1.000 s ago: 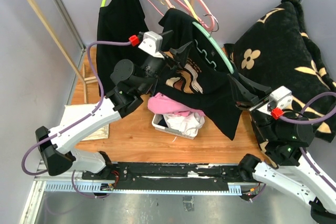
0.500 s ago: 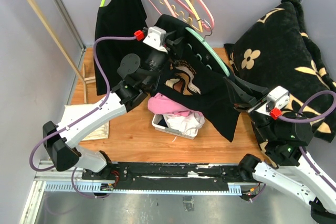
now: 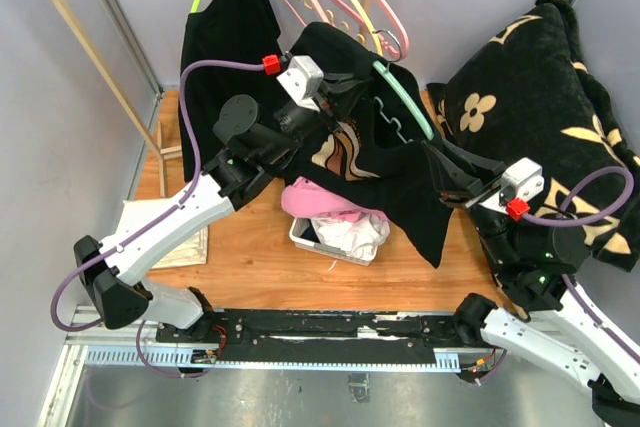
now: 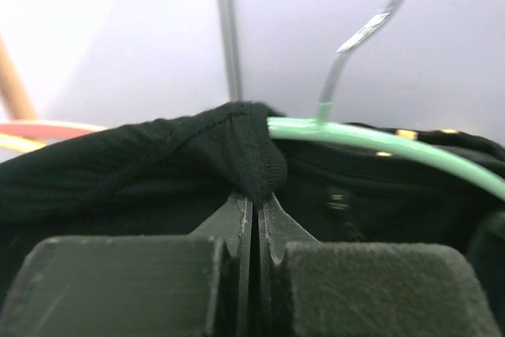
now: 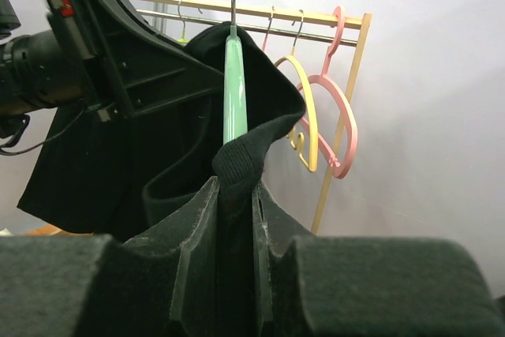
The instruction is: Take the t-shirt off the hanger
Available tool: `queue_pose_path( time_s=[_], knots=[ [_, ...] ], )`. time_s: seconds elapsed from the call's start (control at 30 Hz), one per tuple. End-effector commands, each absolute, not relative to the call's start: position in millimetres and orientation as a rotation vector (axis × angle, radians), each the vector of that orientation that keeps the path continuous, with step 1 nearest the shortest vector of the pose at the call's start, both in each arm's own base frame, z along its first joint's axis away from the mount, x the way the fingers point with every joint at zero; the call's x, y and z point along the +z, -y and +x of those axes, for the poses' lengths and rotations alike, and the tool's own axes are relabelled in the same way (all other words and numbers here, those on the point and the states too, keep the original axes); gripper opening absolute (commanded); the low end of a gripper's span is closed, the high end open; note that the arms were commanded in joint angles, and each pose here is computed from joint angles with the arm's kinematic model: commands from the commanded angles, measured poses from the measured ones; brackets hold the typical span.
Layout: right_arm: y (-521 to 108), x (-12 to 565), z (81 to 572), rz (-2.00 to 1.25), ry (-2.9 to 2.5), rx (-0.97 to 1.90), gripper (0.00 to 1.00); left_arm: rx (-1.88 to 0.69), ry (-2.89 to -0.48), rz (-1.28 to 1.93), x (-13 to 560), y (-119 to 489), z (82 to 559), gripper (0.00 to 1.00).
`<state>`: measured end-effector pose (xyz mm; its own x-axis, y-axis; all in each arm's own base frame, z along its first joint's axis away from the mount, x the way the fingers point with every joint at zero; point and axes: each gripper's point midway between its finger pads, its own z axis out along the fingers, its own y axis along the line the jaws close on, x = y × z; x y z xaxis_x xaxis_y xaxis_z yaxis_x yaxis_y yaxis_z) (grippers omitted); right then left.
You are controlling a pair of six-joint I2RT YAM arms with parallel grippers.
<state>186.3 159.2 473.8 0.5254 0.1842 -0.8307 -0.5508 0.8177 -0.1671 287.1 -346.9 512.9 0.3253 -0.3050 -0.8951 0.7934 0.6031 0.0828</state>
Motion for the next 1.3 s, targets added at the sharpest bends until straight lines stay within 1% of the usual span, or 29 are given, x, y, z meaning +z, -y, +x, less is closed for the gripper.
queue_pose_path(
  time_s=[0.0,0.1,0.2,0.23,0.33,0.37,0.4,0.43,0.5,0.57,0.8,0.9,1.07,1.17,1.27],
  knots=[
    [-152,496,187,-0.351,-0.845,0.473,0.01,-1.002,-0.875,0.839,521,373,229,0.00],
    [-154,495,189,-0.345,-0.846,0.475,0.01,-1.033,-0.898,0.869,513,378,225,0.00],
    [-152,493,189,-0.336,-0.850,0.471,0.01,-1.011,-0.931,0.850,508,375,231,0.02],
    [-150,493,189,-0.331,-0.849,0.468,0.01,-0.994,-0.949,0.835,506,374,234,0.08],
    [-148,491,189,-0.324,-0.850,0.460,0.01,-0.943,-0.986,0.770,505,364,244,0.40],
    [-147,490,190,-0.324,-0.852,0.458,0.01,-0.929,-0.992,0.747,507,359,246,0.53],
    [-147,490,189,-0.324,-0.852,0.458,0.01,-0.914,-0.989,0.721,509,354,247,0.63],
    [-147,489,189,-0.323,-0.854,0.456,0.01,-0.904,-0.981,0.699,513,349,247,0.70],
    [-147,489,189,-0.329,-0.856,0.456,0.01,-0.893,-0.949,0.667,520,339,243,0.79],
    [-148,488,190,-0.334,-0.861,0.456,0.01,-0.885,-0.913,0.645,530,330,238,0.81],
    [-155,486,189,-0.361,-0.871,0.476,0.01,-0.826,-0.789,0.617,562,314,229,0.81],
    [-158,485,189,-0.375,-0.878,0.485,0.01,-0.794,-0.753,0.627,571,318,234,0.81],
    [-162,486,188,-0.391,-0.882,0.497,0.01,-0.736,-0.735,0.650,570,334,251,0.80],
    [-163,486,187,-0.392,-0.879,0.505,0.01,-0.714,-0.757,0.652,566,342,263,0.78],
    [-163,487,187,-0.393,-0.877,0.509,0.01,-0.709,-0.775,0.650,561,346,268,0.71]
  ],
)
